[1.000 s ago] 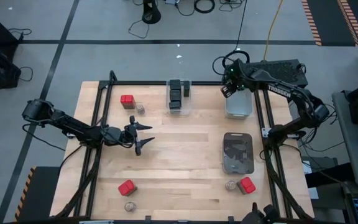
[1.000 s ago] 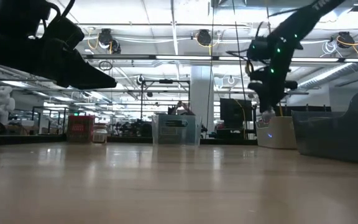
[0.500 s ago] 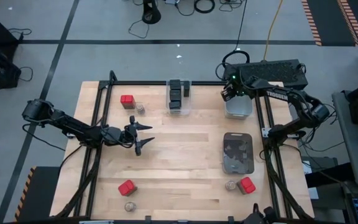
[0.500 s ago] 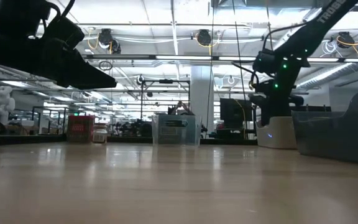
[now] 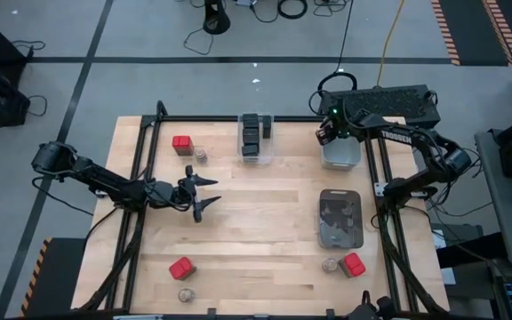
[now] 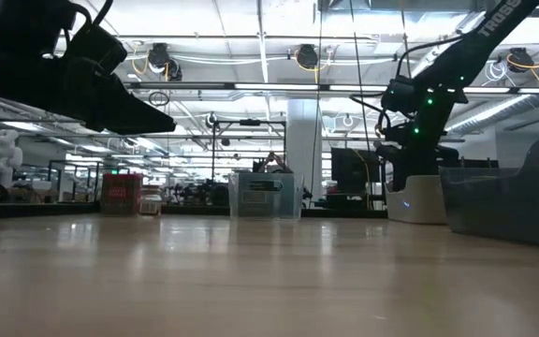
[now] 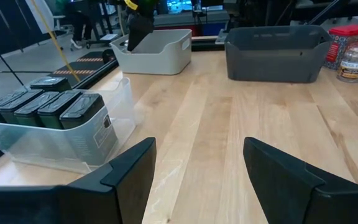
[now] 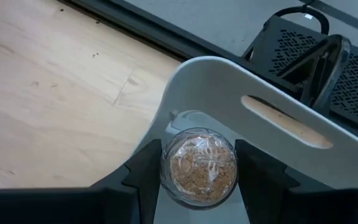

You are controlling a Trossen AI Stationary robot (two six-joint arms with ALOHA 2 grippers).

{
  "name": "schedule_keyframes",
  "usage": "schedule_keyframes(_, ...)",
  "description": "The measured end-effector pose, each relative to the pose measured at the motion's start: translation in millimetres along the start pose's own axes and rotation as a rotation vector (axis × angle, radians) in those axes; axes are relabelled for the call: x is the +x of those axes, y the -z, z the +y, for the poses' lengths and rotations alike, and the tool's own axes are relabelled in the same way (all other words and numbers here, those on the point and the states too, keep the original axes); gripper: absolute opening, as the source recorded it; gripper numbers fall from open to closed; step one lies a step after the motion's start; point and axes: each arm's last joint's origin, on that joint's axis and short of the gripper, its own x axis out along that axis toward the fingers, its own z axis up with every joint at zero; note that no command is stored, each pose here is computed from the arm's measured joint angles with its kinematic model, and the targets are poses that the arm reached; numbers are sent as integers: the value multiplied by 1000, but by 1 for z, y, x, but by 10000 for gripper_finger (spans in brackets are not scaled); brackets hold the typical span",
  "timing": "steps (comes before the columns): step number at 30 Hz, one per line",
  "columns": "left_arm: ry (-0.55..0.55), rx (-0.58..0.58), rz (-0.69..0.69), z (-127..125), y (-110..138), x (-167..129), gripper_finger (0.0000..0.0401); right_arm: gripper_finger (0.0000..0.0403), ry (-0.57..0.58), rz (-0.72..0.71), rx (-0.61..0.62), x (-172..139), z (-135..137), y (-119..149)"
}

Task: Sort spices by type
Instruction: Put the center transparent seasoning bottle into the gray bin, then put the top right transparent seasoning bottle into the gray bin

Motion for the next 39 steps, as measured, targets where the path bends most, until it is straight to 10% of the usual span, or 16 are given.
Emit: schedule_keyframes(39,0,8,0,0,0,0,249,251,-5,-40,-10,-14,-1,-2)
